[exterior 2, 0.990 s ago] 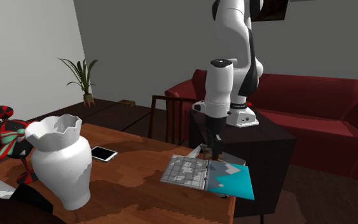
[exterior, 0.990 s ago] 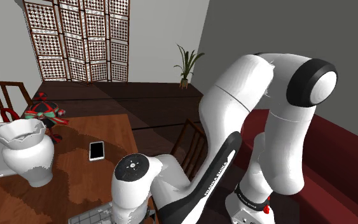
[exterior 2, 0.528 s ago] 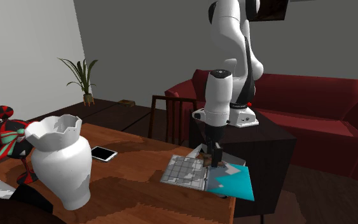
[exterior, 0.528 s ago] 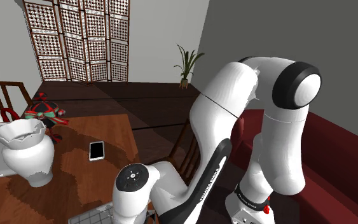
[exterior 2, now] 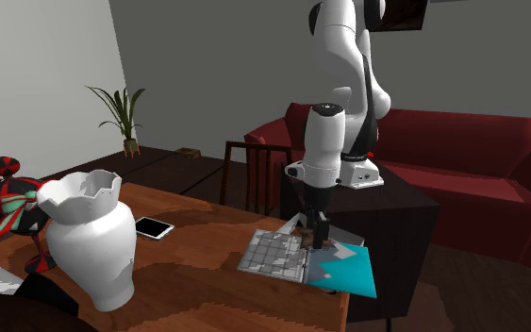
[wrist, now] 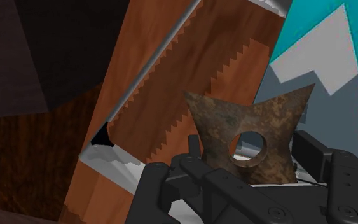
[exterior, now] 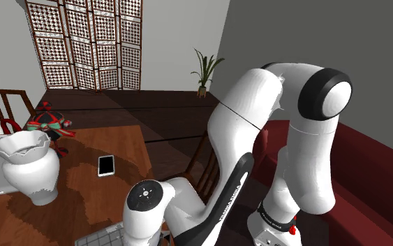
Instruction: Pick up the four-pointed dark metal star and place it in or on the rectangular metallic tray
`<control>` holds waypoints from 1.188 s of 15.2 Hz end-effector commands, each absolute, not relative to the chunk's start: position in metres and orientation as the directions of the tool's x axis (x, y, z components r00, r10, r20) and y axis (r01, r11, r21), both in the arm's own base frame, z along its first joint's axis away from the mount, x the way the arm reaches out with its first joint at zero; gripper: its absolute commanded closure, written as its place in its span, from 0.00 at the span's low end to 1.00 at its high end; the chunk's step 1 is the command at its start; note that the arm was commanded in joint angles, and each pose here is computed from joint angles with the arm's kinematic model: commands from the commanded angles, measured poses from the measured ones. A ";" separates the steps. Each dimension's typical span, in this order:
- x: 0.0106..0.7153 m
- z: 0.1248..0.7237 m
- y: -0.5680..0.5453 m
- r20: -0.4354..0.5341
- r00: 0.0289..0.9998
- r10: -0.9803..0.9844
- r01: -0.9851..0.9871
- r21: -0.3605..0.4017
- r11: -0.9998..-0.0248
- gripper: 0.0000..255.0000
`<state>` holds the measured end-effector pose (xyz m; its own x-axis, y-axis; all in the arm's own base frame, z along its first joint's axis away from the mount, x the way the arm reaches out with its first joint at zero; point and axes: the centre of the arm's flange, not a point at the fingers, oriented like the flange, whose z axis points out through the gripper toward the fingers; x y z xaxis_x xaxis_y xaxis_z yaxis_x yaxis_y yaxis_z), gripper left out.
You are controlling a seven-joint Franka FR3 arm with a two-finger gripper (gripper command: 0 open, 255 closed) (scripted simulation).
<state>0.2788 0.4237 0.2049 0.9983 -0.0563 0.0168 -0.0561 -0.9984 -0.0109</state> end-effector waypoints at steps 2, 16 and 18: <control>0.278 0.198 0.421 0.004 0.998 -0.060 -0.060 -0.002 -0.998 0.00; 0.278 0.246 0.421 0.003 0.998 -0.060 -0.060 -0.002 -0.998 0.00; 0.278 0.246 0.421 0.003 0.998 -0.060 -0.060 -0.002 -0.998 0.00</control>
